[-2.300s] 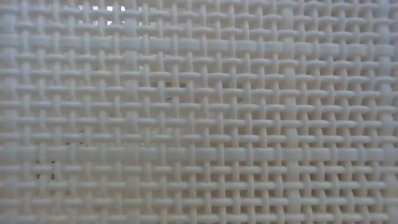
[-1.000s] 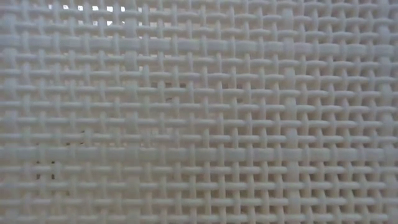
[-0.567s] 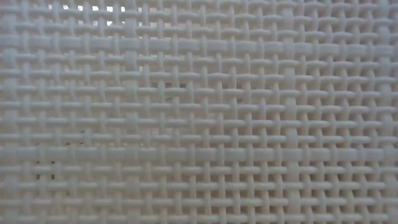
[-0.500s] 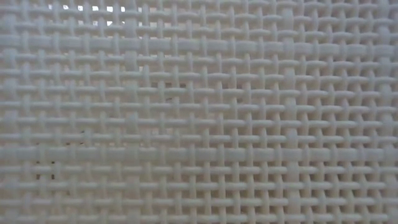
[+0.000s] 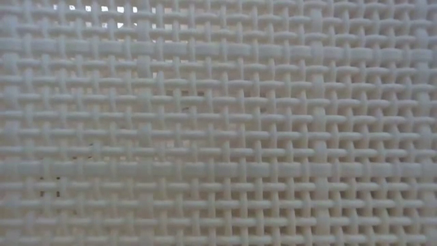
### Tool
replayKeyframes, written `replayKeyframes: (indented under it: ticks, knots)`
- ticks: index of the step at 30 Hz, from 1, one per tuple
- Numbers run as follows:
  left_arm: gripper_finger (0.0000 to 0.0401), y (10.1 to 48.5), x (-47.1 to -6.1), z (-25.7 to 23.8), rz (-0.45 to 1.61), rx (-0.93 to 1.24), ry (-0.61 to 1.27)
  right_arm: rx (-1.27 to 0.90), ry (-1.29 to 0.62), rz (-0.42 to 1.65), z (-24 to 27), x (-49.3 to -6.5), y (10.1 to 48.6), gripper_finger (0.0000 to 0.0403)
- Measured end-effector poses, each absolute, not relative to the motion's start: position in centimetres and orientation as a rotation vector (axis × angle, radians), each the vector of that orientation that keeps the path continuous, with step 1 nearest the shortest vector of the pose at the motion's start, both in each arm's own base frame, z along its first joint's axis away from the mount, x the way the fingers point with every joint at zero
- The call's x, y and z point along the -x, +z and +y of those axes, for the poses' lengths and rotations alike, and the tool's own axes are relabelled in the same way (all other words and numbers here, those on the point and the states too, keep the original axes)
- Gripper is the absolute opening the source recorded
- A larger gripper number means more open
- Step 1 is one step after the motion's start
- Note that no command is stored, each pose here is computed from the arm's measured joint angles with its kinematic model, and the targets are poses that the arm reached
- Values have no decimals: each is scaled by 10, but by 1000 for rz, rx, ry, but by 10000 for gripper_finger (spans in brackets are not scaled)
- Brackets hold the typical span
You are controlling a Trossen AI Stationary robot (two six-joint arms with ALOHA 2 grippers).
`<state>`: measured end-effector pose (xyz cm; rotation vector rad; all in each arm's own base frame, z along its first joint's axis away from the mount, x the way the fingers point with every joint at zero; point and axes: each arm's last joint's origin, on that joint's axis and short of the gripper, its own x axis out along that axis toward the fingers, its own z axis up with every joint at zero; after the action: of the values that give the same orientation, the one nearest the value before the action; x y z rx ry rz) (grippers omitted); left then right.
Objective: Sort clothes
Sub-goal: Put the blue checkered polo into the beige laundry organizer
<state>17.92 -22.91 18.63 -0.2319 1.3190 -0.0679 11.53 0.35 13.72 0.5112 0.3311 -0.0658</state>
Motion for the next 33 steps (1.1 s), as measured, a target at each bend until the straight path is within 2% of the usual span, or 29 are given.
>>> replayKeyframes:
  ticks: [5, 10, 15, 22, 29, 33]
  knots:
    - [0, 161, -214, -253, 1139, 191, -300, -511, -65, 332, 4, -115, 137, 0]
    - [0, 155, -232, -251, 1121, 156, -454, -511, -64, 337, 4, -115, 137, 0]
    - [17, 153, -238, -241, 1181, 206, -409, -510, -65, 339, 4, -115, 137, 0]
    - [103, 164, -237, -244, 1240, 240, -508, -510, -65, 339, 4, -115, 136, 0]
    - [208, 205, -232, -233, 1342, 204, -526, -510, -68, 340, 4, -115, 136, 0]
    - [245, 227, -227, -220, 1382, 245, -562, -511, -68, 340, 4, -115, 136, 0]
